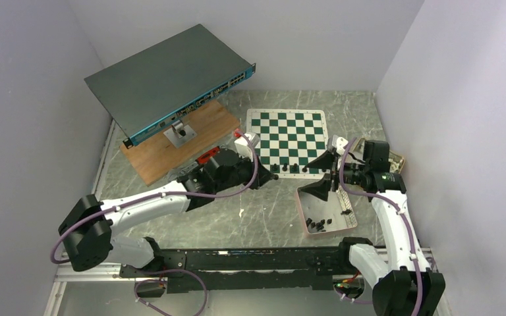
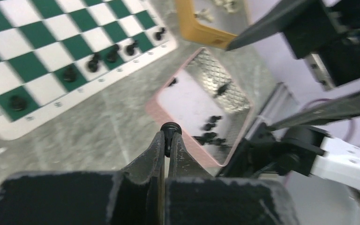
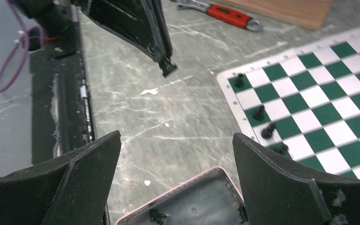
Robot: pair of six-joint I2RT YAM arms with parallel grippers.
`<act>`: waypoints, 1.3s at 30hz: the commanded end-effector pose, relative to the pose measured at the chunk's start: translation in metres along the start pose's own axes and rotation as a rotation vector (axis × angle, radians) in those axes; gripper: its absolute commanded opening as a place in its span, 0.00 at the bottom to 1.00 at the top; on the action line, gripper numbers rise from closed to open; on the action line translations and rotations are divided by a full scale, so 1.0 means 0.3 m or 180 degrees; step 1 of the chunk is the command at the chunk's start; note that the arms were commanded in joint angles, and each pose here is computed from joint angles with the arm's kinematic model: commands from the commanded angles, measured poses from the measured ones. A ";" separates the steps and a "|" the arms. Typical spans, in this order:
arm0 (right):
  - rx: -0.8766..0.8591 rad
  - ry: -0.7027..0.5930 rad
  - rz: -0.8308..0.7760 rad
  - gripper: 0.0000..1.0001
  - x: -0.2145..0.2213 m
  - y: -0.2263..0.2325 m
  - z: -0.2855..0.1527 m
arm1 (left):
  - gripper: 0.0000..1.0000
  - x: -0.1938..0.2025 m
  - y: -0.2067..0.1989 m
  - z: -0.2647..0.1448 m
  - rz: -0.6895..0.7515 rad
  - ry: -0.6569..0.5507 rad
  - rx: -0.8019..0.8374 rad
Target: Set up the chess pieces on the board
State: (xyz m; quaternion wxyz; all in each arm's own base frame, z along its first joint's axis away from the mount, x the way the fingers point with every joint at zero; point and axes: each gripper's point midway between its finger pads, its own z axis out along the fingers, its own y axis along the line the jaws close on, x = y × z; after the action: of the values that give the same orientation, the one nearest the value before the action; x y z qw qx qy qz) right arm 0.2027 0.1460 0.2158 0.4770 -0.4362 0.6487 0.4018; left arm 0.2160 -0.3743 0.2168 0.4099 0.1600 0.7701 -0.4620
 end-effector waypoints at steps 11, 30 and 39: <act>0.0657 0.0147 -0.0012 0.92 -0.010 -0.134 -0.045 | 0.00 -0.023 0.332 0.075 0.0807 0.0964 -0.1964; 0.0742 0.0184 0.0051 0.93 0.005 -0.159 -0.052 | 0.00 0.010 0.489 0.293 0.0915 0.1526 -0.1855; 0.0749 0.0199 0.0054 0.93 0.009 -0.163 -0.054 | 0.00 0.049 0.539 0.330 0.0938 0.1710 -0.1875</act>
State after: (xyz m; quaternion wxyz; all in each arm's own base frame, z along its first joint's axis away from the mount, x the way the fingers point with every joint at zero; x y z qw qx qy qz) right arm 0.2382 0.1179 0.2058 0.4882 -0.3786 0.7167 0.3235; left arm 0.3494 -0.3718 0.0815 0.2841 0.2481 0.9212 -0.0959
